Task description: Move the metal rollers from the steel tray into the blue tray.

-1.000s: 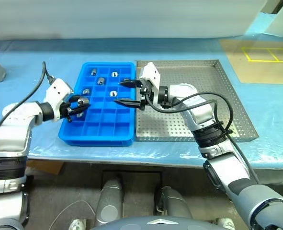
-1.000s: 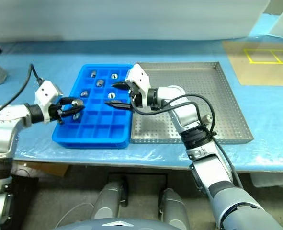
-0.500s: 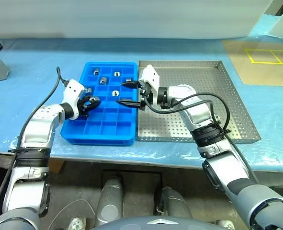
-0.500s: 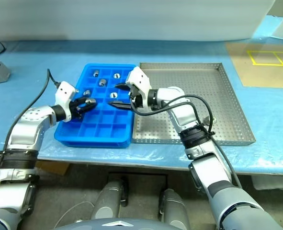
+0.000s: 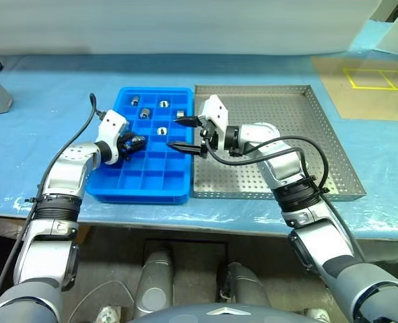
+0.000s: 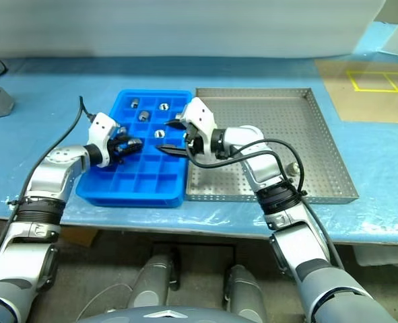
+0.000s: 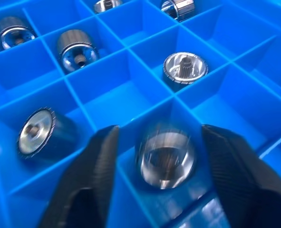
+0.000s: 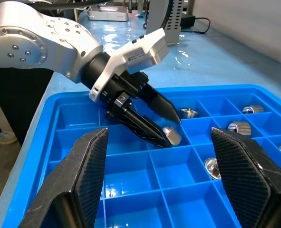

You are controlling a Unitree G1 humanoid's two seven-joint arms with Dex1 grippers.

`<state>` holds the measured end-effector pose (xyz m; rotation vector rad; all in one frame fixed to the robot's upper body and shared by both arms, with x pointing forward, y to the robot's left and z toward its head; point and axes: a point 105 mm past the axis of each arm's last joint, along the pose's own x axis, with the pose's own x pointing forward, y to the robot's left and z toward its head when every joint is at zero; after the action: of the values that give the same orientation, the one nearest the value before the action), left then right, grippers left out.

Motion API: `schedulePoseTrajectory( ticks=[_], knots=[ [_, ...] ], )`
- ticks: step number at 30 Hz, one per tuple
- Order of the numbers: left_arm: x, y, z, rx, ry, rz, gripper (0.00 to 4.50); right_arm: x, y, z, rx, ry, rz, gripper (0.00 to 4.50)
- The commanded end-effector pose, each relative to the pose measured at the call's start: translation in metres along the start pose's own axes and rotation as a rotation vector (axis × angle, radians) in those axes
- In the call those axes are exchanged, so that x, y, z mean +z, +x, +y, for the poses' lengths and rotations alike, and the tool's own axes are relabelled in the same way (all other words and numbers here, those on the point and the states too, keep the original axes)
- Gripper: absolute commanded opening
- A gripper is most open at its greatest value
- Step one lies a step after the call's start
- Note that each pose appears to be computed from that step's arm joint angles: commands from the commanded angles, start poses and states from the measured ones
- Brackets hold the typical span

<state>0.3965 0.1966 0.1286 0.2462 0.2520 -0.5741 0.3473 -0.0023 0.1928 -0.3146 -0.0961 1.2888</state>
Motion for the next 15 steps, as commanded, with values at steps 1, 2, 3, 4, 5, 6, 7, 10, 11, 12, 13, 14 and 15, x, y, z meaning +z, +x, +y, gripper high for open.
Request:
schedulePoseTrajectory(
  ticks=[1,2,3,4,5,6,7,10,11,12,13,14,15],
  knots=[
    [0.015,0.0,-0.004,-0.023,0.036,-0.039,3.3,0.016,-0.002,0.001,-0.003,-0.041,-0.045,3.53],
    [0.019,-0.001,-0.004,-0.03,0.041,-0.052,3.3,0.015,-0.002,0.001,-0.005,-0.041,-0.043,3.53],
    [0.022,-0.002,-0.004,-0.036,0.048,-0.062,3.3,0.015,-0.003,0.0,-0.008,-0.042,-0.042,3.53],
    [0.027,-0.004,-0.005,-0.044,0.056,-0.078,3.3,0.015,-0.003,0.0,-0.011,-0.042,-0.041,3.53],
    [0.032,-0.006,-0.007,-0.06,0.067,-0.094,3.3,0.015,-0.004,-0.001,-0.014,-0.042,-0.04,3.53],
    [0.04,-0.009,-0.013,-0.091,0.082,-0.122,3.3,0.014,-0.004,-0.001,-0.019,-0.041,-0.039,3.53],
    [0.048,-0.012,-0.02,-0.127,0.091,-0.152,3.3,0.014,-0.006,-0.002,-0.024,-0.039,-0.037,3.53],
    [0.067,-0.019,-0.041,-0.216,0.137,-0.222,3.3,0.011,-0.012,-0.005,-0.047,-0.032,-0.028,3.53],
    [0.072,-0.019,-0.045,-0.23,0.147,-0.243,3.3,0.009,-0.016,-0.007,-0.059,-0.029,-0.019,3.53],
    [0.077,-0.018,-0.048,-0.244,0.15,-0.258,3.3,0.007,-0.02,-0.008,-0.069,-0.027,-0.01,3.53],
    [0.084,-0.018,-0.052,-0.269,0.151,-0.277,3.3,0.004,-0.026,-0.01,-0.086,-0.025,0.006,3.53],
    [0.091,-0.017,-0.056,-0.291,0.157,-0.296,3.3,0.0,-0.035,-0.016,-0.121,-0.024,0.028,3.53],
    [0.095,-0.015,-0.06,-0.317,0.166,-0.305,3.3,-0.004,-0.044,-0.022,-0.163,-0.016,0.043,3.53]
  ],
)
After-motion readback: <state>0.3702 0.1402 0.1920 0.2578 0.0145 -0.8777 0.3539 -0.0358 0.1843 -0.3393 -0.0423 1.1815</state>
